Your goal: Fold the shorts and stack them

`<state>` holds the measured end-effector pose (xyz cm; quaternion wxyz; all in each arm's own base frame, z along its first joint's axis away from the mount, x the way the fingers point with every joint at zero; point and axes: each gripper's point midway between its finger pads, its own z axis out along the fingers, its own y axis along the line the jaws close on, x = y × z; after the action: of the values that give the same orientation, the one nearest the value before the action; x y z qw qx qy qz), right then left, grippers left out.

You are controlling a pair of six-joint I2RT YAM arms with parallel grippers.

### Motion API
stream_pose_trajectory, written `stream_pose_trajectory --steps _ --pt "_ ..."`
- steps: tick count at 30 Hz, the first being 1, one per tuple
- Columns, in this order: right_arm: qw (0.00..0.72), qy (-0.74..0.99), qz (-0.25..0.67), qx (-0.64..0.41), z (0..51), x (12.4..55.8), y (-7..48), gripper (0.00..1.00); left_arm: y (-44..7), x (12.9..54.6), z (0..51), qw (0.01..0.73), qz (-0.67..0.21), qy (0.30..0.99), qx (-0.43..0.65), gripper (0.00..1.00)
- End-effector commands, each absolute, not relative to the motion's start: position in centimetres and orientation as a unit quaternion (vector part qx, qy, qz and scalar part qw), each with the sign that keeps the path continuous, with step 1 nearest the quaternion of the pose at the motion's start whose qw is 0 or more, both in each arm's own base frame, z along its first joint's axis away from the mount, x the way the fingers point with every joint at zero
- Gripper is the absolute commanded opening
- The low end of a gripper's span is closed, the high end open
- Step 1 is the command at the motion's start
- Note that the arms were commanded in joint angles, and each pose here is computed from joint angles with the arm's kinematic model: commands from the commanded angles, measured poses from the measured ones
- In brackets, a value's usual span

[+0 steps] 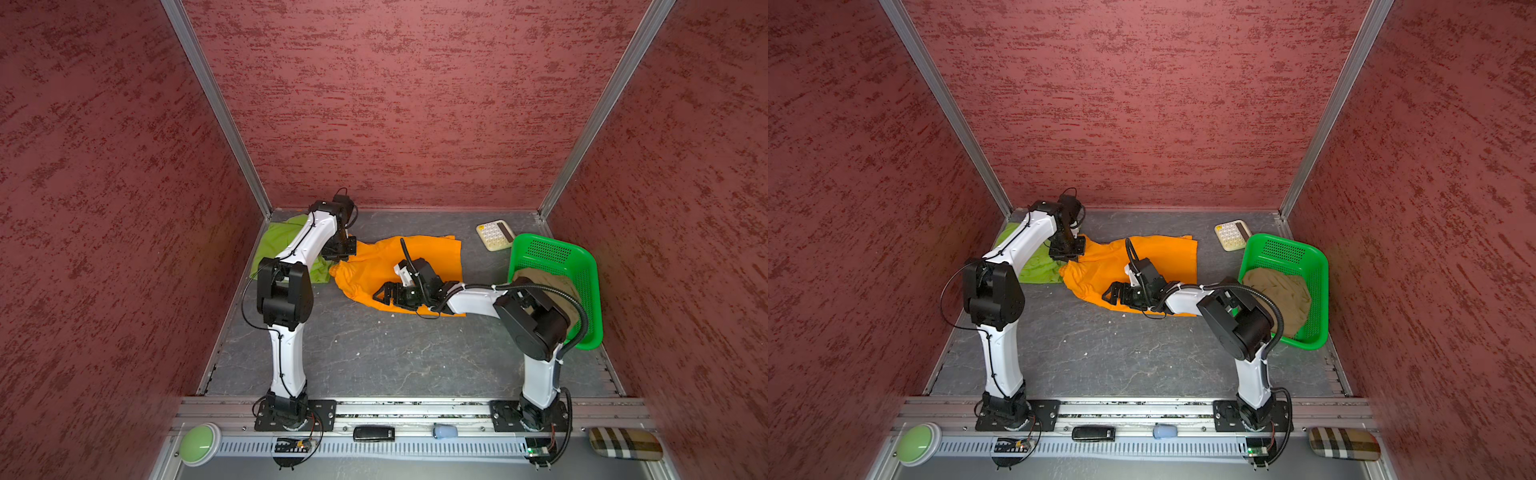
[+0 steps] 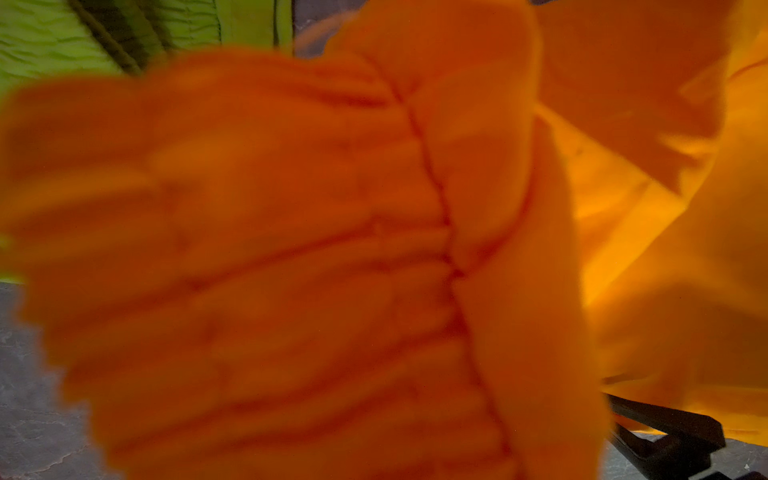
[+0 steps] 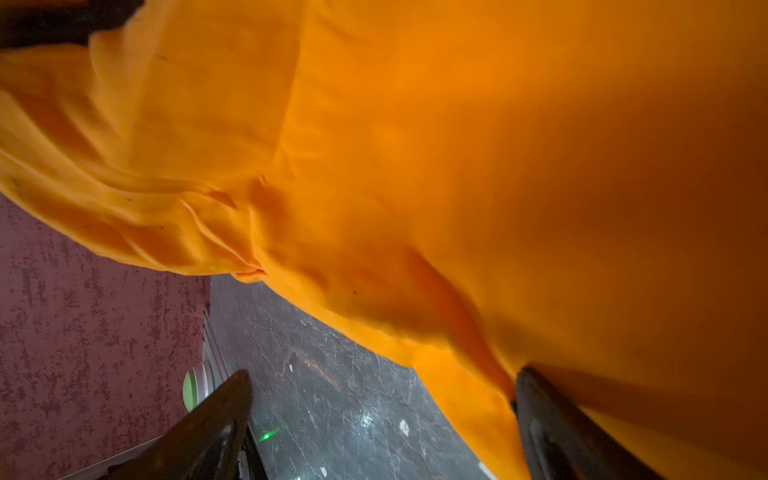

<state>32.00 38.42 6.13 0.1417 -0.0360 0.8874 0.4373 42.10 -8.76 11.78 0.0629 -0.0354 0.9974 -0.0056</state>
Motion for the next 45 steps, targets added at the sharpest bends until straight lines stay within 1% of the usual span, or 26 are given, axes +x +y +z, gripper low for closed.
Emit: stream_pose_trajectory --steps 1,4,6,8,11,13,16,18,20,23,27,32,35,39,45 --pt "0.141 0.889 0.434 -0.031 5.0 31.3 38.4 0.99 -8.7 42.0 11.5 0.059 -0.010 0.997 -0.038 0.00" --pt "0.137 0.902 0.406 -0.042 4.7 30.6 37.2 0.99 -8.1 41.9 11.6 0.058 -0.005 0.998 -0.037 0.00" --pt "0.157 0.906 0.389 -0.056 6.6 31.2 36.4 0.99 -7.7 41.8 11.8 0.058 -0.001 0.998 -0.036 0.00" --pt "0.193 0.908 0.368 -0.050 9.3 32.8 34.4 0.99 -7.3 41.7 12.1 0.059 0.006 0.998 -0.031 0.00" --pt "0.248 0.925 0.288 -0.003 11.3 36.4 28.3 0.99 -7.0 41.4 12.6 0.060 0.015 0.998 -0.020 0.00" --pt "0.262 0.940 0.216 0.026 10.5 38.3 23.5 0.99 -6.6 41.3 12.8 0.061 0.026 0.998 -0.016 0.00" --pt "0.242 0.957 0.154 0.042 8.6 39.5 19.1 0.99 -6.2 41.1 13.1 0.058 0.041 0.997 -0.009 0.00" --pt "0.243 0.961 0.121 0.045 7.7 40.0 17.2 0.99 -6.1 41.1 13.4 0.060 0.048 0.997 -0.008 0.00" --pt "0.238 0.964 0.108 0.051 7.0 40.4 16.0 0.98 -5.9 41.2 13.5 0.062 0.057 0.996 -0.006 0.00" --pt "0.231 0.966 0.101 0.051 5.8 40.8 15.5 0.94 -5.0 41.2 13.6 0.061 0.093 0.994 -0.002 0.00" --pt "0.217 0.972 0.081 0.042 4.0 41.0 15.2 0.87 -4.2 41.1 13.8 0.063 0.120 0.991 0.000 0.00" --pt "0.198 0.974 0.107 0.035 2.3 41.1 16.8 0.81 -5.2 41.0 14.9 0.069 0.126 0.990 0.013 0.00" --pt "0.196 0.973 0.118 0.033 2.0 41.1 18.1 0.77 -6.7 41.0 15.4 0.072 0.109 0.991 0.019 0.00" --pt "0.195 0.972 0.132 0.026 1.9 41.3 20.0 0.72 -9.4 40.8 15.6 0.063 0.034 0.997 0.015 0.00" --pt "0.192 0.972 0.135 0.016 1.5 41.5 21.5 0.65 -12.3 41.1 16.4 0.055 -0.046 0.997 -0.003 0.00"
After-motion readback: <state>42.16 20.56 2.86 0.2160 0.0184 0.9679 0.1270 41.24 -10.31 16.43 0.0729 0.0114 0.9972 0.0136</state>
